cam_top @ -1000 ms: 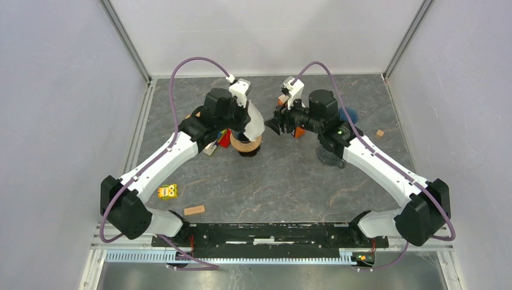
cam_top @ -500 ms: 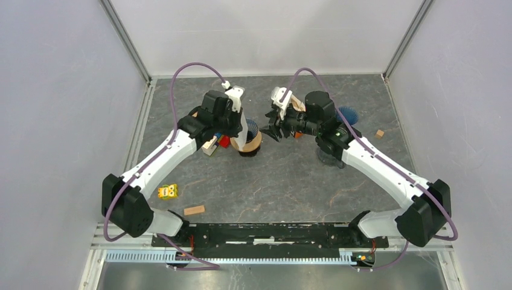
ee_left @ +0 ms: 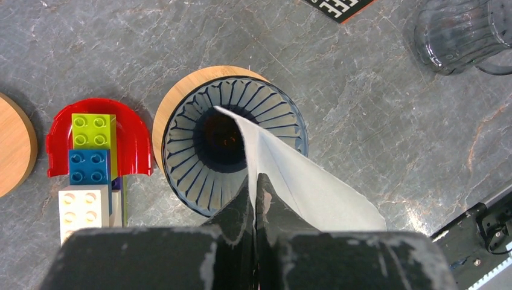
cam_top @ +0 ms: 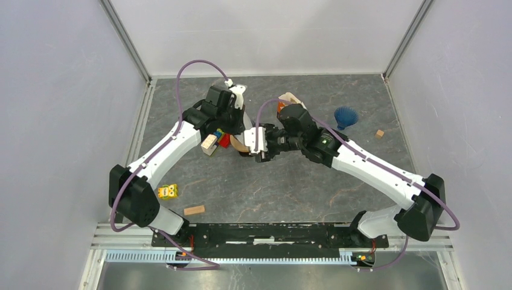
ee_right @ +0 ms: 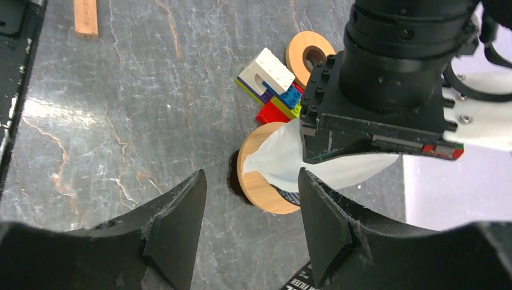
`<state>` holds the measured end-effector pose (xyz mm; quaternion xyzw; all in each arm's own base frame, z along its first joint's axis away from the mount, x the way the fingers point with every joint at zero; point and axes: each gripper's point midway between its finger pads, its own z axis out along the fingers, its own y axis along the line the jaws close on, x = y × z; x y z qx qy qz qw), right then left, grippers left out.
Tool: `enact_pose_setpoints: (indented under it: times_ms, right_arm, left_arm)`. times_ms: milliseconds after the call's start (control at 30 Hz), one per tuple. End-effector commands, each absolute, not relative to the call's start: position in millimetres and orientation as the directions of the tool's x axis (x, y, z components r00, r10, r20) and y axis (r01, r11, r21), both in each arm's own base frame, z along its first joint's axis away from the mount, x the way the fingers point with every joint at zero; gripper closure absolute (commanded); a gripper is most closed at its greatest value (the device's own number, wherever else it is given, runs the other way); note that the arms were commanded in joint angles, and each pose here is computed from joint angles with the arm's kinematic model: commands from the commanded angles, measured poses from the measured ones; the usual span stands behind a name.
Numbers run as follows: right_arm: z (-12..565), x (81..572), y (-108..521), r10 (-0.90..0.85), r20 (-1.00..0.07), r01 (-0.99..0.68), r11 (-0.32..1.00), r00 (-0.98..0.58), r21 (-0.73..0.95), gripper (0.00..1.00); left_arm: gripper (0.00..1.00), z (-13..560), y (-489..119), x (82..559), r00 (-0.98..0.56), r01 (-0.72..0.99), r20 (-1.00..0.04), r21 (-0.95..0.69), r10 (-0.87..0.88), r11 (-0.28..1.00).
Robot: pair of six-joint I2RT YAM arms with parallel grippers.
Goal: Place the coffee filter in the dripper
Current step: Place the coffee filter in the coffee dripper.
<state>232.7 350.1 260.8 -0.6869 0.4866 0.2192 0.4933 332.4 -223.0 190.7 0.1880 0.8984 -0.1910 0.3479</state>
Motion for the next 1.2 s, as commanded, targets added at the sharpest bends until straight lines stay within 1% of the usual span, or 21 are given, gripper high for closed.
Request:
enact_pose_setpoints:
  times_ms: [0,300,600,967,1167]
  right_arm:
    - [268,238,359,-0.505,-0.674,-0.811,-0.094,0.539,-0.578,0.36]
    - [241,241,370,-0.578,-0.594,-0.791,-0.157,0.559,-0.592,0.34]
    - [232,258,373,-0.629,-0.554,-0.781,-0.140,0.545,-0.609,0.34]
    - [204,271,375,-0.686,-0.489,-0.776,-0.179,0.539,-0.605,0.35]
    - [193,277,380,-0.695,-0.473,-0.773,-0.191,0.542,-0.605,0.35]
  left_arm:
    - [0.98,203,-227,336,-0.699,0.456,-0.696,-0.255,0.166,0.852]
    - [0.98,200,-226,335,-0.707,0.456,-0.686,-0.258,0.171,0.852]
    - [0.98,198,-227,335,-0.716,0.455,-0.678,-0.271,0.167,0.848]
    - [0.98,199,-222,338,-0.727,0.442,-0.668,-0.281,0.157,0.852]
    - [0.98,196,-219,338,-0.734,0.437,-0.660,-0.280,0.160,0.855]
